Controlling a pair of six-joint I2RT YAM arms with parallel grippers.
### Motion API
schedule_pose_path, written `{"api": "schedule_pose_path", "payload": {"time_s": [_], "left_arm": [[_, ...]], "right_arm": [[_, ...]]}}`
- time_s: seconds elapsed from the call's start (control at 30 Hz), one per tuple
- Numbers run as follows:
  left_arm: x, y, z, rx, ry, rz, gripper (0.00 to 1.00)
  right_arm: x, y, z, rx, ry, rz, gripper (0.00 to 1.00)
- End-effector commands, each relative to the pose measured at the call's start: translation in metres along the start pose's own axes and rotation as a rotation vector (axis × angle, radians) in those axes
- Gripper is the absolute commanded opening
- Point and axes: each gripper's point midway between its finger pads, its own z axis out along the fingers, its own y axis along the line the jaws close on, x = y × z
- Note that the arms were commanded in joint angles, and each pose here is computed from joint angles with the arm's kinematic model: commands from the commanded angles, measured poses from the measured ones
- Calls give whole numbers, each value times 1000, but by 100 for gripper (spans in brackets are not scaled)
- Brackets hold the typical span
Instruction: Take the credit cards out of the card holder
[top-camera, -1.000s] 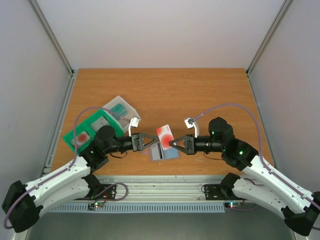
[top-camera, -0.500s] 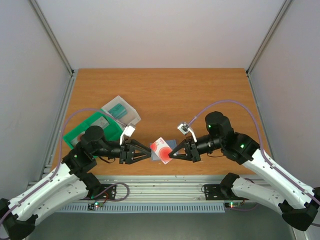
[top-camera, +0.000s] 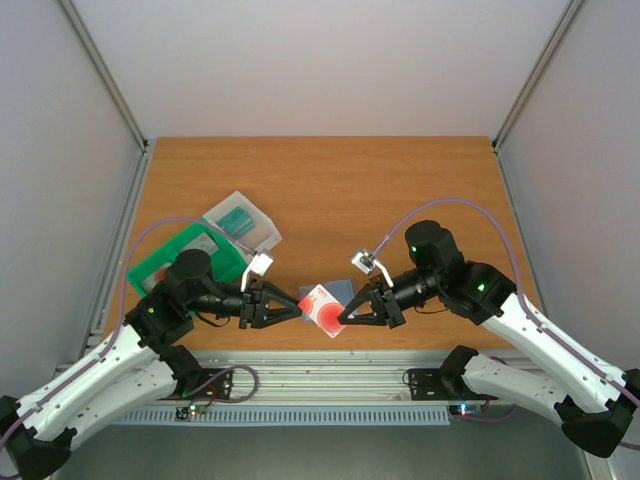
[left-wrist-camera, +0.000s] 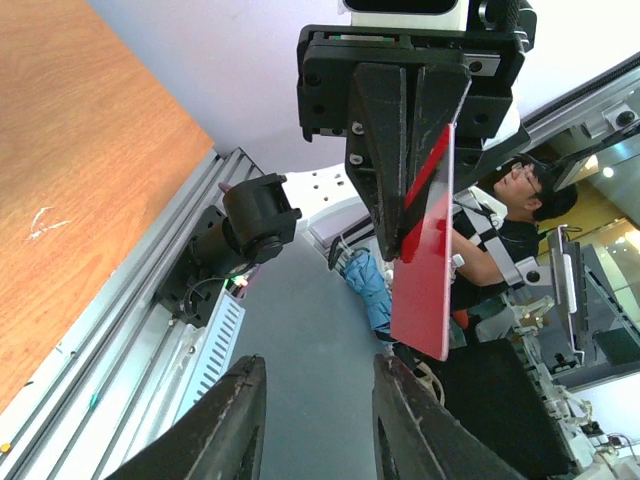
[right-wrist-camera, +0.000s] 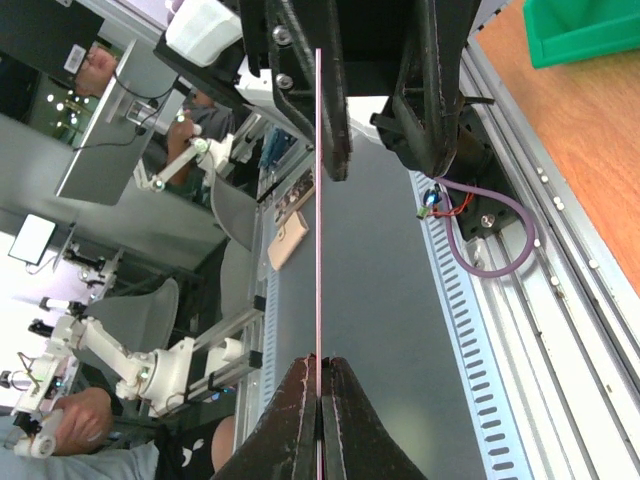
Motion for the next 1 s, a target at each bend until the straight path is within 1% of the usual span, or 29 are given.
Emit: {"api": "schedule_pose_path", "payload": {"time_s": [0.0,0.27,0.37,0.43,0.5,0.57,0.6,0.83,0.97], "left_arm": [[-12,-25,-2,76,-19,64,36],[-13,-27,-2,82,-21,63,44],[-16,-26,-4,54,-38,68,48],[-19,-24,-6,30,-59,74,47],[-23,-21,-9,-12,-87,75,47],[-26,-15,-14,-69,-116,72,51],[-27,-15,-15,-78,-123,80,52],[-28,-26,-19,-51,-136,104,52],[-26,-24,-19,-56,-130,103,52]], "right_arm": [[-2,6,-1,-17,11,-13,1],[-3,-4,4,-7,10,19,1],[-5,-4,3,-2,5,17,1],[-8,-8,1,42,-16,14,1],[-13,-18,-3,127,-56,14,1],[-18,-23,-9,189,-95,10,1],[-20,-24,-10,204,-107,11,1],[-19,-16,-3,115,-76,32,1],[-17,-6,1,39,-43,22,1]]}}
